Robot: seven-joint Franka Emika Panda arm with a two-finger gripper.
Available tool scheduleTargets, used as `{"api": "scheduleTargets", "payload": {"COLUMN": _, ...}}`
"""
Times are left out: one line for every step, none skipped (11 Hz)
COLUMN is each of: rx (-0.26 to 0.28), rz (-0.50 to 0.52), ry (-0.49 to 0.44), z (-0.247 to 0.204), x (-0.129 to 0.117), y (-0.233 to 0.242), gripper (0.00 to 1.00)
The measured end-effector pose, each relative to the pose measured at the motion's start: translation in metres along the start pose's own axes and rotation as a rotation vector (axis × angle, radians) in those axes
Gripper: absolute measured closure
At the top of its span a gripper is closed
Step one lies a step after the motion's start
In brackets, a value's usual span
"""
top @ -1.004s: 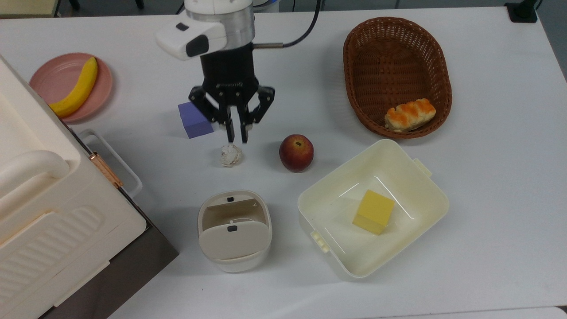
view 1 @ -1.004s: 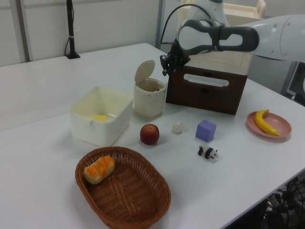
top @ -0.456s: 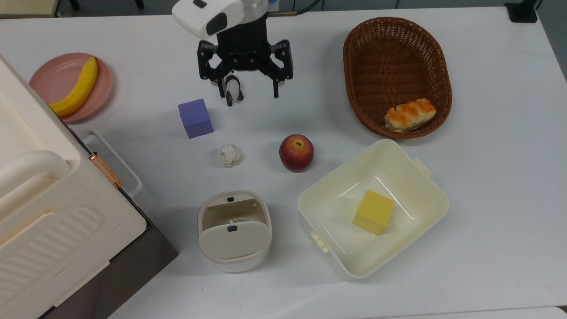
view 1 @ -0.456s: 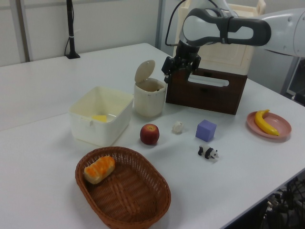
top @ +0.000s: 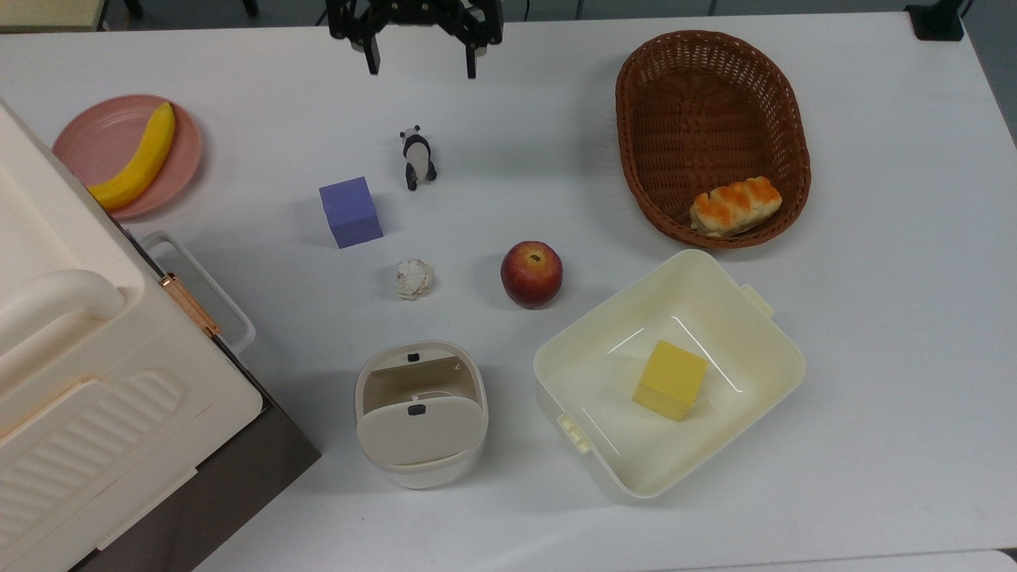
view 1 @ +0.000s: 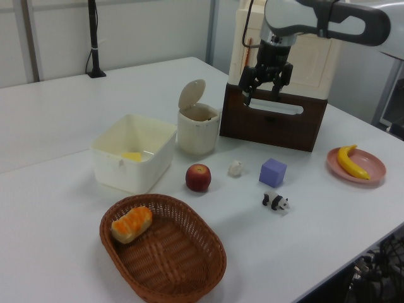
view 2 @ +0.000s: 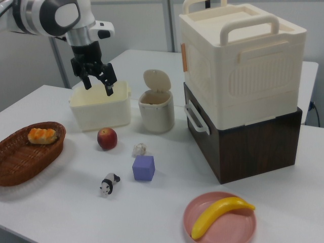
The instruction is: Open the trash can
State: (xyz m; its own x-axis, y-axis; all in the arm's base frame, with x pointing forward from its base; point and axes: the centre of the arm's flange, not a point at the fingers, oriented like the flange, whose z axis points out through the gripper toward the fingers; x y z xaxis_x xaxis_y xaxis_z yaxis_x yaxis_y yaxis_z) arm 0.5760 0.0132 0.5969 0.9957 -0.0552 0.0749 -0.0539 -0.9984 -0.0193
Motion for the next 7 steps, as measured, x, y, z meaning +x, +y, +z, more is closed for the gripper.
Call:
{"api": "scheduleTargets", "payload": {"rx": 0.000, "rz": 0.033, "ry": 0.006, "z": -0.004, "x": -0.002, "y": -0.002, "gripper": 0.00}}
{"api": "scheduleTargets", "payload": {"rx": 0.001, "rz": 0.061, "ry": 0.008, "z": -0.006, "x": -0.003, "y": -0.005, "gripper": 0.00}}
{"api": "scheduleTargets", "payload": {"rx": 0.001, "rz": 0.067, "ry": 0.008, "z": -0.006, "x": -0.003, "y": -0.006, "gripper": 0.00}}
{"api": "scheduleTargets", "payload": {"rx": 0.000, "rz": 0.076, "ry": 0.008, "z": -0.006, "x": -0.003, "y": -0.002, "gripper": 0.00}}
{"api": "scheduleTargets", "payload": {"rx": 0.000, "rz": 0.077, "ry": 0.008, "z": -0.006, "x": -0.002, "y": 0.003, "gripper": 0.00}}
{"api": "scheduleTargets", "payload": {"rx": -0.001, "rz": 0.076, "ry": 0.008, "z": -0.006, "x": -0.002, "y": 0.004, "gripper": 0.00}}
{"api": "scheduleTargets", "payload": {"rx": -0.001, "rz": 0.075, "ry": 0.008, "z": -0.006, "x": -0.002, "y": 0.005, "gripper": 0.00}}
